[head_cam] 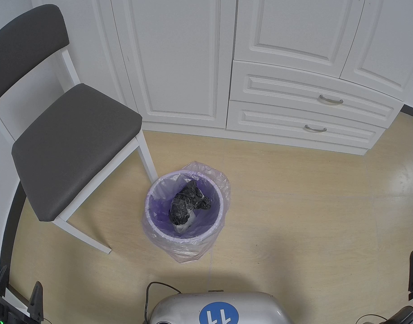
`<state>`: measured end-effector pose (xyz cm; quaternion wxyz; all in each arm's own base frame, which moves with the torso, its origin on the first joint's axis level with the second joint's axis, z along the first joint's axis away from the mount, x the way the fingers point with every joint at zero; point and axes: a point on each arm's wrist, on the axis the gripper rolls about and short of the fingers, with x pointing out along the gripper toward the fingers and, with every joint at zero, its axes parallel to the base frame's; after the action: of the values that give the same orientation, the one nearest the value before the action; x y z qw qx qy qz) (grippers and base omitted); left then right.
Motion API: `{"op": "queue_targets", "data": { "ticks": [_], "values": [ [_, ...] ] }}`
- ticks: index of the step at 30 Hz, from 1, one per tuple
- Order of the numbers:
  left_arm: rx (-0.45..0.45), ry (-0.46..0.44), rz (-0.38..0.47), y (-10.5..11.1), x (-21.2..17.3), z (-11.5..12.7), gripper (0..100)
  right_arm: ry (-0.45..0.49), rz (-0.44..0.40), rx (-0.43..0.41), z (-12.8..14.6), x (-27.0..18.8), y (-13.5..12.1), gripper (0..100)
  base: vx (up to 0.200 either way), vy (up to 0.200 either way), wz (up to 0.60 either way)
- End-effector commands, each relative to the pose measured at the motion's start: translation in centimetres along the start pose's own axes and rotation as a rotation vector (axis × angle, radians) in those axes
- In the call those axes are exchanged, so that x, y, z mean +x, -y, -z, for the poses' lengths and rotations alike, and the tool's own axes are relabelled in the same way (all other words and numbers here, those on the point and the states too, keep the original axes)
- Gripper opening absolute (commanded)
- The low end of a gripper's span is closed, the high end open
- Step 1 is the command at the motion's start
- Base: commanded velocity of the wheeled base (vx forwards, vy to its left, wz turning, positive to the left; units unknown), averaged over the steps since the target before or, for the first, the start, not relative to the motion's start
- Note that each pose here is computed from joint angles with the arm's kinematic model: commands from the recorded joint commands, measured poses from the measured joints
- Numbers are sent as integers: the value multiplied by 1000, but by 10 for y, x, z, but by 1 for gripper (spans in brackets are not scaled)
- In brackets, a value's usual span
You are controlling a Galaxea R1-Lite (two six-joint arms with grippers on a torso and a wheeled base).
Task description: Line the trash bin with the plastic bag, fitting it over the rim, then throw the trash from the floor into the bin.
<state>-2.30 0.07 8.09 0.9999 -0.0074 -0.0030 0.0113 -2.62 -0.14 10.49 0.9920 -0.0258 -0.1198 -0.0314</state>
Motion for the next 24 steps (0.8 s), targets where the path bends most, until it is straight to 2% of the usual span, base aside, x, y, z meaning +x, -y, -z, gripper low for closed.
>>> {"op": "queue_targets", "data": {
  "ticks": [1,4,10,12,14,21,24],
  "values": [
    [6,-6,4,0,0,5,100,-94,-6,-6,14,-1,-1,100,0,0,0],
    [12,-6,6,0,0,5,100,-179,-11,-6,23,-2,-1,100,0,0,0],
    [4,-4,6,0,0,5,100,-175,-39,-24,23,-2,-2,100,0,0,0],
    [10,-6,9,0,0,5,100,-199,-81,-2,25,-3,-3,100,0,0,0],
    [12,-4,9,0,0,5,100,-243,-84,17,30,-4,-3,100,0,0,0],
    [-10,-3,7,0,0,5,100,-249,-81,58,30,-4,-3,100,0,0,0],
    [7,-3,9,0,0,5,100,-248,-78,58,30,-4,-3,100,0,0,0]
  ]
}}
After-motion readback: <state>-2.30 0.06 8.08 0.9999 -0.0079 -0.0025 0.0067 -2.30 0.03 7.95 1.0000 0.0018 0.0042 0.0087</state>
